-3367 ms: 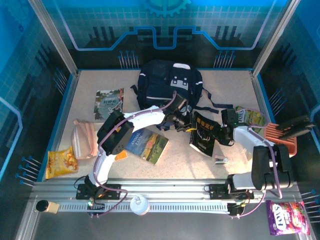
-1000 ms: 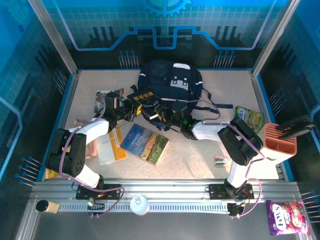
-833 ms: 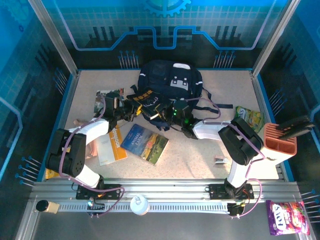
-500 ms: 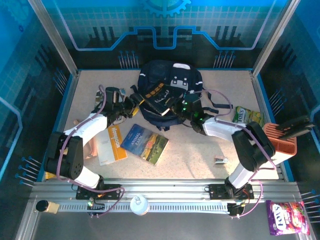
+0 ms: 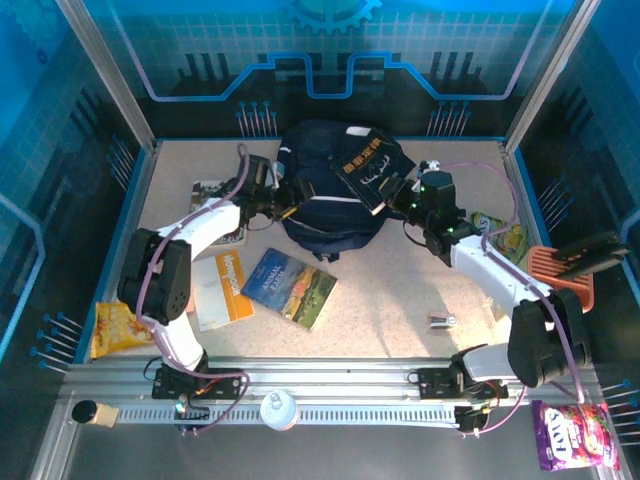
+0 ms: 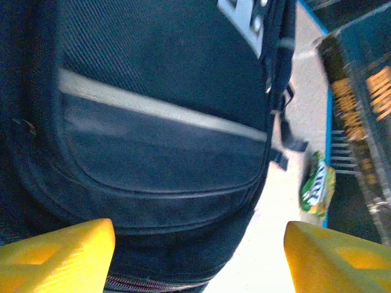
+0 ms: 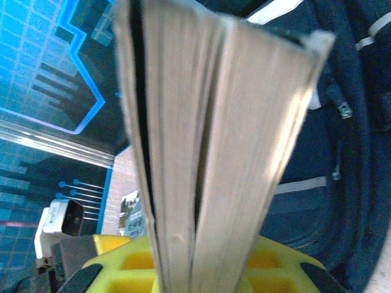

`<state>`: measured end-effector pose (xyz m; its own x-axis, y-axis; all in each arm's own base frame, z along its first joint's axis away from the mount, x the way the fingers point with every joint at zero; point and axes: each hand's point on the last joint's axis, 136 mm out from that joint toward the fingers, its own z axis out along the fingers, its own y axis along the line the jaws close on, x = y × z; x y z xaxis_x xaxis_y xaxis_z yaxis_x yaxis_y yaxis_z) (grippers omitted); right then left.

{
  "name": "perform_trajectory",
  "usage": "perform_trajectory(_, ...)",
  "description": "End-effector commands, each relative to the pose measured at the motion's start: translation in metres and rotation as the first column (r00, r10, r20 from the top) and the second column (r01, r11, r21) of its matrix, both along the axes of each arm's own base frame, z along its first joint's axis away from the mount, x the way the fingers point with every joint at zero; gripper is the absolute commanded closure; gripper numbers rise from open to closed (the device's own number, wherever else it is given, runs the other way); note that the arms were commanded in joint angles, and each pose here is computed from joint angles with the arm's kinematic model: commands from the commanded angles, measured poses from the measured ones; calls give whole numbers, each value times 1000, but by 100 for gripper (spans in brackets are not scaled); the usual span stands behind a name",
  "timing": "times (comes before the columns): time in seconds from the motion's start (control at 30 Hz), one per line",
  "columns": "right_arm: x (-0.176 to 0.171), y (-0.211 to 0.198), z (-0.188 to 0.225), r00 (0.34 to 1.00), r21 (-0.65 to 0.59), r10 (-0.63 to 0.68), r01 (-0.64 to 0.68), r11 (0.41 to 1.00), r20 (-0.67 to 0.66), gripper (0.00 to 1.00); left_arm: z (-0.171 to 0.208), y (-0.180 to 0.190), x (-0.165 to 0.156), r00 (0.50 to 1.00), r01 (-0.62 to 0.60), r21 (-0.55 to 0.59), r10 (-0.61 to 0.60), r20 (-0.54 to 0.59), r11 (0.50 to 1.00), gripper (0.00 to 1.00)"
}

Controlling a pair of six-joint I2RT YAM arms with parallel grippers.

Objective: Pack the student bag
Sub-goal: Pass the book, then open the student bag at the center of the table.

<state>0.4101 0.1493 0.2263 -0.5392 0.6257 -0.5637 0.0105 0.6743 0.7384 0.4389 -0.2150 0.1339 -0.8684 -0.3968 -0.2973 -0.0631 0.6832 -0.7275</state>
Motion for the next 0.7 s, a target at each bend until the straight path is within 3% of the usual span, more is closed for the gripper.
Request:
perform_trajectory(0.0, -3, -16, 16, 998, -46, -13, 15, 999, 59, 100, -17, -20, -11, 997, 71, 76, -69, -24, 995, 26)
perform_trajectory(0.4, -13, -57, 16, 996, -98, -88, 89, 991, 21, 100, -60, -107, -62, 970, 225, 80, -215, -118, 971, 29)
perform_trajectory(0.67, -28, -81, 10, 992, -107, -127, 126, 986, -4, 100, -28, -153, -73, 917, 398, 91, -396, -47, 913, 31)
